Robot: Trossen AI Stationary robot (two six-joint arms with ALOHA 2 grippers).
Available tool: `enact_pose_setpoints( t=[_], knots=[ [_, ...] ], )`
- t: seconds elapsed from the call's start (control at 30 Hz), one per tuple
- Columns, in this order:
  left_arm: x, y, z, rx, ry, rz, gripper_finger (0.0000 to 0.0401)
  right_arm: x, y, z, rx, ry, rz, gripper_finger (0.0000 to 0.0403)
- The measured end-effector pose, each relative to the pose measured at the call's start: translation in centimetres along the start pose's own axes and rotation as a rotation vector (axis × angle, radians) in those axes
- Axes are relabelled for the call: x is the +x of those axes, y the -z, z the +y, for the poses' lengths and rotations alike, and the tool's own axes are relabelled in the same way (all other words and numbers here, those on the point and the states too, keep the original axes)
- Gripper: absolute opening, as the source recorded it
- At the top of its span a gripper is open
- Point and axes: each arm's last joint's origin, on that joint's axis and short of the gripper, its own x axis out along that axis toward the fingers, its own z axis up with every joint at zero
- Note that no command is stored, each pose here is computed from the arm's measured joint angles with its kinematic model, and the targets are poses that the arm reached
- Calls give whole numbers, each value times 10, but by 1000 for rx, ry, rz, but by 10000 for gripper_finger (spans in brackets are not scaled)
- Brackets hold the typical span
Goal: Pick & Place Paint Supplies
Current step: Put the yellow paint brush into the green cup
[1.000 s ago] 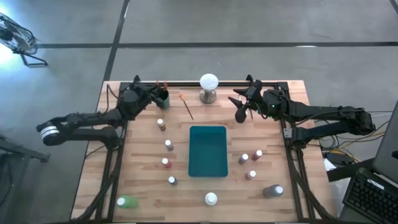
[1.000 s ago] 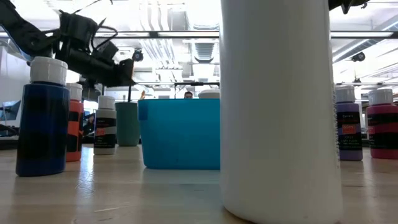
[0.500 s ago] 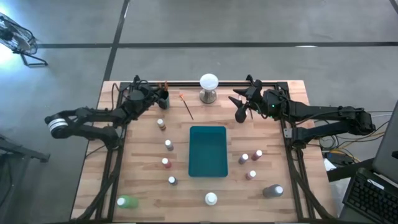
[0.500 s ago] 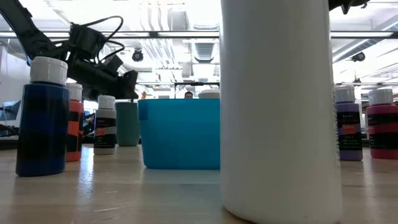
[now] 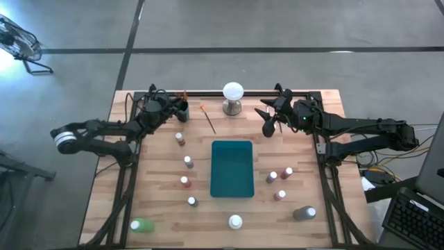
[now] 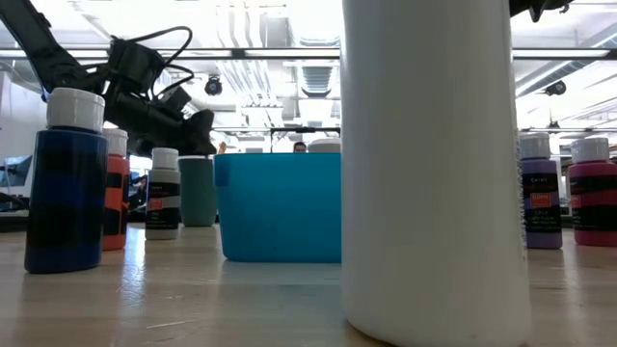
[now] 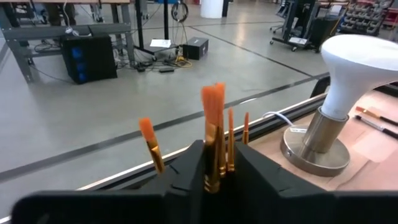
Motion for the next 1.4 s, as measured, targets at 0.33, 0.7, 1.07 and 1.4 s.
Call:
enact_pose_setpoints(
  t=[0.33,0.7,1.07,1.4],
  knots=[
    [-10,-31,-1,-32,25,-98,120,0,0,0,0,-1,0,178],
    [-36,-115,-15,80,361,-125,122,0,0,0,-10,0,0,183],
    [8,-188,-48,489,528,311,122,0,-1,0,-15,0,-7,201],
    [83,-205,-71,648,419,616,122,0,-1,0,-13,0,-6,179]
  ],
)
